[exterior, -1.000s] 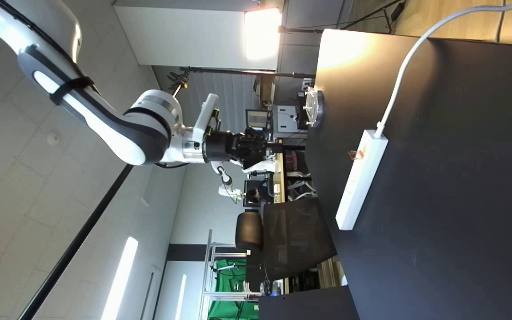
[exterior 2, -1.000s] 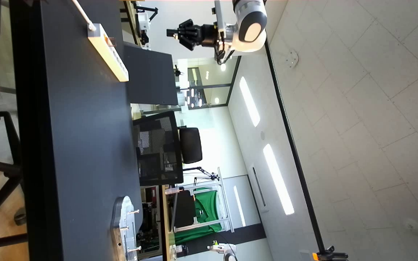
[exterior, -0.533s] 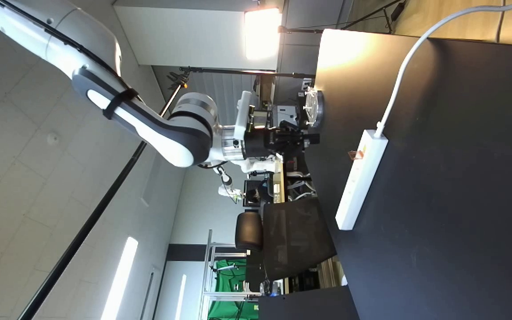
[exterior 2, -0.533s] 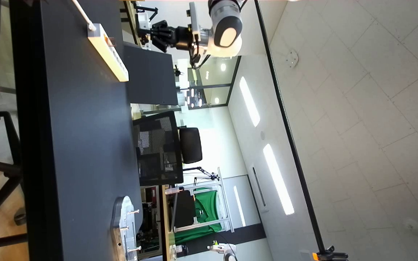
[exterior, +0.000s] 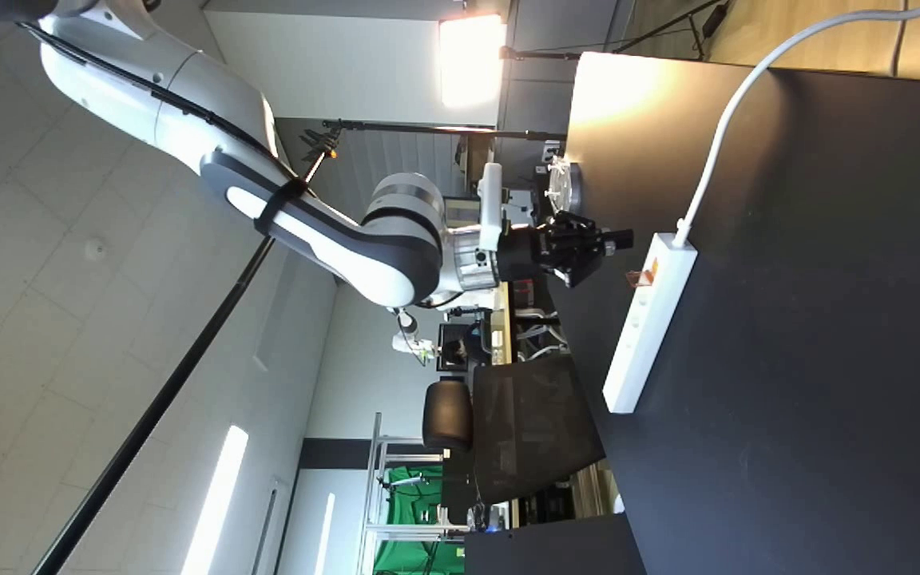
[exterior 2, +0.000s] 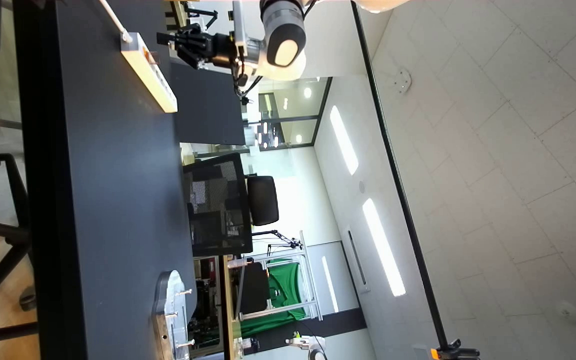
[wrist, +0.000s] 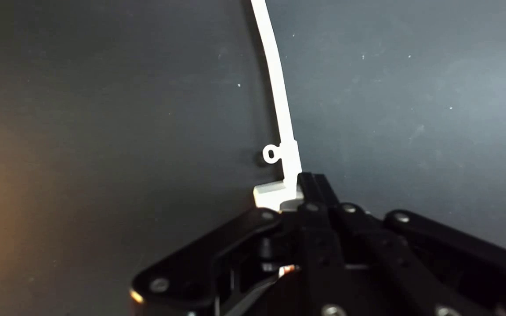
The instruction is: Turn on the extension cable
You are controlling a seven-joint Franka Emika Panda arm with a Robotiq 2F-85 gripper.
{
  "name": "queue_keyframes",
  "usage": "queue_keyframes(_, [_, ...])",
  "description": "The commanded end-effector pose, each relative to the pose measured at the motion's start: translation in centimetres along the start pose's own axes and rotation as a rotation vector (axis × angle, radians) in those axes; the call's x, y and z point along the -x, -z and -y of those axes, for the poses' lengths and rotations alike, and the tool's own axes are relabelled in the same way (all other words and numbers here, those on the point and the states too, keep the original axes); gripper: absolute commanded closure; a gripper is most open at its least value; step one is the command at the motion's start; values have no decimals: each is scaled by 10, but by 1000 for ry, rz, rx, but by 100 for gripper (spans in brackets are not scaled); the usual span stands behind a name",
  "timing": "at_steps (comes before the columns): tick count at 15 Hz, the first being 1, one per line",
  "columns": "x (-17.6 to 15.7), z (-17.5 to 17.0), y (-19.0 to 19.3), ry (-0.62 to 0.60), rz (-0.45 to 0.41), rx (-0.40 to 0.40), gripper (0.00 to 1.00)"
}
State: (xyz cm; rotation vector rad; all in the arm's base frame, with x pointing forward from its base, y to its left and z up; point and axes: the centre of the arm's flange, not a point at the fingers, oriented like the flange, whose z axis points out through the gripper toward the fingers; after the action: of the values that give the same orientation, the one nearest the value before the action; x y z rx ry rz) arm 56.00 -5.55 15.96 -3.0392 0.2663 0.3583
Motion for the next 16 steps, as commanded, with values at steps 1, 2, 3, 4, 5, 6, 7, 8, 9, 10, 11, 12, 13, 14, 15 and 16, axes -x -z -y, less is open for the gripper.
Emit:
queue_keyframes(1, [-18, -2, -14, -4, -17, -1, 100])
queue_keyframes(2, [-20, -3, -17, -4, -36, -4, 100])
queue_keyframes(3, [-22, -3, -18, -3, -56, -7, 100])
queue_keyframes(4, [-24, -3, -20, -3, -78, -10, 100])
queue_keyframes(5, [-26, -3, -21, -2, -92, -9, 100])
queue_keyframes(6, [-27, -3, -22, -2, -105, -11, 100])
queue_keyframes(7, [-28, -2, -22, -2, -115, -12, 100])
queue_keyframes(8, [-28, -2, -23, -1, -128, -15, 100])
queue_keyframes(9, [-28, -1, -23, 0, -138, -17, 100])
queue_keyframes(10, [-29, 1, -22, 0, -148, -21, 100])
queue_keyframes(11, [-29, 2, -22, 1, -154, -24, 100])
queue_keyframes(12, [-30, 3, -22, 1, -159, -26, 100])
queue_keyframes(13, [-30, 5, -22, 1, -160, -30, 100])
queue_keyframes(14, [-30, 6, -23, -1, -159, -32, 100])
queue_keyframes(15, [-30, 7, -24, -1, -156, -31, 100])
queue_keyframes(16, [-31, 8, -25, -2, -148, -29, 100])
